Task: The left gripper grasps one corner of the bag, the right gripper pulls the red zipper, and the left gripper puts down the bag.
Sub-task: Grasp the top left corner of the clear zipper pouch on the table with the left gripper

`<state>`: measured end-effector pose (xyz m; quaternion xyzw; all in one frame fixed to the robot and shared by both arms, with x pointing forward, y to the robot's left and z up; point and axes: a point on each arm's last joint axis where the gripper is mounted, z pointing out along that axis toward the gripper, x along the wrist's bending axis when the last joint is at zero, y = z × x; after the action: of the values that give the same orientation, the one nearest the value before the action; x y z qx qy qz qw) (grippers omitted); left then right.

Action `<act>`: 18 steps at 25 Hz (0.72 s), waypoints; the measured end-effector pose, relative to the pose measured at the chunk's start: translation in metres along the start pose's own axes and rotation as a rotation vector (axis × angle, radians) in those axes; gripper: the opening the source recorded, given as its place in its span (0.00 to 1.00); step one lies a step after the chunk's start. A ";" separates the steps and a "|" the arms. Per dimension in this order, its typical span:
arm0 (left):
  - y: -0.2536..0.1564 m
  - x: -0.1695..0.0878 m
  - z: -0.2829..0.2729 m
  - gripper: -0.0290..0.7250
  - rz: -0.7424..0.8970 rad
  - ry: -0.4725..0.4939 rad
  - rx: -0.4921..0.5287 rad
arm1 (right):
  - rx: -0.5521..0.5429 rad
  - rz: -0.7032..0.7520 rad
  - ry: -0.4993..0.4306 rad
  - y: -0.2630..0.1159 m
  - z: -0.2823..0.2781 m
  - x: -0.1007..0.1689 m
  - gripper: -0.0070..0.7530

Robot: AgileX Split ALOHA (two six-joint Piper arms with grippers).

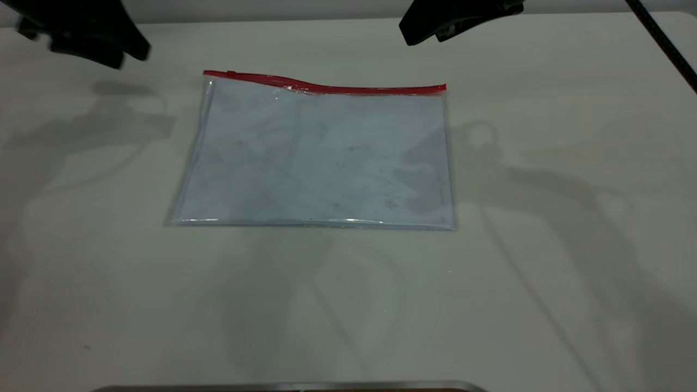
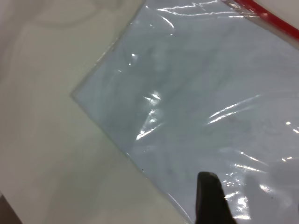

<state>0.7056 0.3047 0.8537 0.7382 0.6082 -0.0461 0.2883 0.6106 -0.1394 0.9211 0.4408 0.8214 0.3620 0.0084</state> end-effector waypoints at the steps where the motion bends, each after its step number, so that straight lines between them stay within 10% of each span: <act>1: 0.003 0.004 0.008 0.70 -0.002 -0.020 0.001 | 0.000 0.000 -0.001 0.000 0.000 0.000 0.64; 18: 0.001 0.034 0.097 0.71 -0.019 -0.293 -0.010 | -0.008 0.004 -0.005 0.002 0.000 -0.001 0.64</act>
<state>0.7427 0.2881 0.7593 0.7163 0.5668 -0.1530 0.3772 0.6120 -0.1392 0.9219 0.4432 0.8190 0.3642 0.0113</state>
